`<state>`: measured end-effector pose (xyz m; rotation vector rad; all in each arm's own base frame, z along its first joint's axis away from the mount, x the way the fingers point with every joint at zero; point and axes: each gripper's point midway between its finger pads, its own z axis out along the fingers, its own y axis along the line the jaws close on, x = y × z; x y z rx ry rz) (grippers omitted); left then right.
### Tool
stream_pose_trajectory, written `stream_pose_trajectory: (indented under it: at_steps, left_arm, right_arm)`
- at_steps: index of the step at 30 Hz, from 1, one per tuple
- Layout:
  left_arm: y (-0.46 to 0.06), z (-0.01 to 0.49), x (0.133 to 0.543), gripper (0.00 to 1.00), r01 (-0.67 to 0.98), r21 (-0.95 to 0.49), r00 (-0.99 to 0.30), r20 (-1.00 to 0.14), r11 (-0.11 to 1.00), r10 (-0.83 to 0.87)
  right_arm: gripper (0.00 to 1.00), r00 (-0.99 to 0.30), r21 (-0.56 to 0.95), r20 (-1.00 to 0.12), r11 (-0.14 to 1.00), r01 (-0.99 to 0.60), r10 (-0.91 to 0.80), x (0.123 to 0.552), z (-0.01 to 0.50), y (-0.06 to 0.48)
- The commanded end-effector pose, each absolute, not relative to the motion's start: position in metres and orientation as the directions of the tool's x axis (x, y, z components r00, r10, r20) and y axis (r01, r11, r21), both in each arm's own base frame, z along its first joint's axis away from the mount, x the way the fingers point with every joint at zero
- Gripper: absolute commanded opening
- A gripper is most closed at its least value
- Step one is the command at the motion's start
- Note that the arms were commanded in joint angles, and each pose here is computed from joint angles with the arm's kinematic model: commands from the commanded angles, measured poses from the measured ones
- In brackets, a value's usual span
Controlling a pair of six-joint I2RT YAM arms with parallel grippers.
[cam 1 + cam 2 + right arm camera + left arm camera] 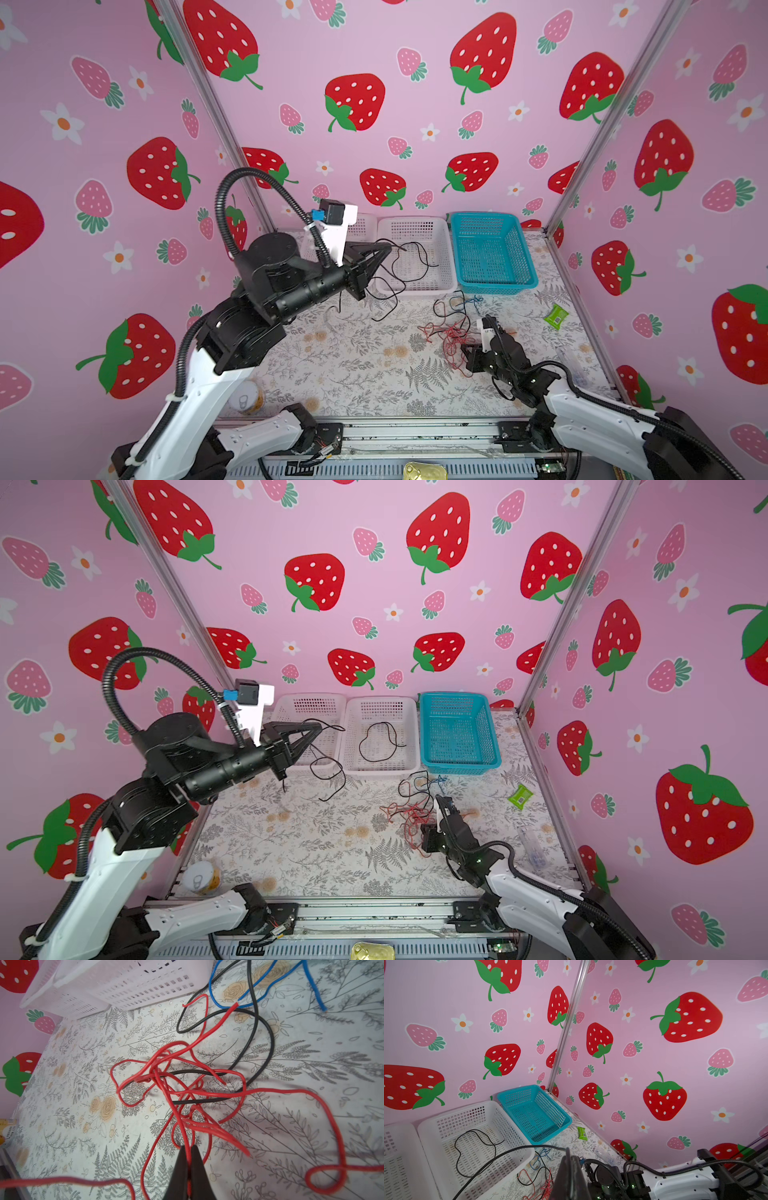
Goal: Untangle and sort cables by color
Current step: Untie the cable, then place the cable into the container.
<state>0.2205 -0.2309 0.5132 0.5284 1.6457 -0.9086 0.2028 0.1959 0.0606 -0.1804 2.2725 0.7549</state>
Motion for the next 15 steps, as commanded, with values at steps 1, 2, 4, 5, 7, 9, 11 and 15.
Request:
stream_pose_trajectory:
  at_steps: [1, 2, 4, 5, 7, 9, 11, 15]
  left_arm:
    - [-0.235, 0.544, 0.231, 0.00, 0.788, -0.253, -0.198, -0.967, 0.561, -0.159]
    - [-0.238, 0.543, 0.242, 0.00, 0.788, -0.274, -0.216, -0.962, 0.551, -0.169]
    - [-0.242, 0.544, 0.257, 0.00, 0.790, -0.305, -0.241, -0.952, 0.531, -0.188]
    - [-0.243, 0.544, 0.265, 0.00, 0.785, -0.311, -0.245, -0.950, 0.536, -0.193]
    - [-0.246, 0.546, 0.278, 0.00, 0.783, -0.322, -0.250, -0.946, 0.532, -0.205]
    - [-0.251, 0.545, 0.291, 0.00, 0.782, -0.333, -0.261, -0.943, 0.527, -0.208]
    - [-0.257, 0.541, 0.305, 0.00, 0.779, -0.334, -0.271, -0.943, 0.531, -0.195]
    - [-0.269, 0.526, 0.337, 0.00, 0.765, -0.356, -0.313, -0.934, 0.536, -0.174]
  right_arm:
    - [0.00, -0.713, 0.490, -0.694, 0.789, -0.372, 0.095, 0.197, 0.068, 0.198]
    - [0.00, -0.708, 0.493, -0.700, 0.784, -0.379, 0.098, 0.196, 0.071, 0.198]
    - [0.00, -0.697, 0.497, -0.711, 0.772, -0.397, 0.100, 0.194, 0.077, 0.199]
    - [0.00, -0.691, 0.500, -0.716, 0.766, -0.404, 0.103, 0.193, 0.081, 0.199]
    - [0.00, -0.681, 0.509, -0.724, 0.751, -0.419, 0.111, 0.191, 0.086, 0.199]
    - [0.00, -0.673, 0.521, -0.731, 0.733, -0.438, 0.118, 0.188, 0.092, 0.200]
    - [0.00, -0.666, 0.537, -0.735, 0.708, -0.458, 0.126, 0.184, 0.098, 0.202]
    - [0.00, -0.654, 0.554, -0.745, 0.670, -0.494, 0.133, 0.178, 0.108, 0.206]
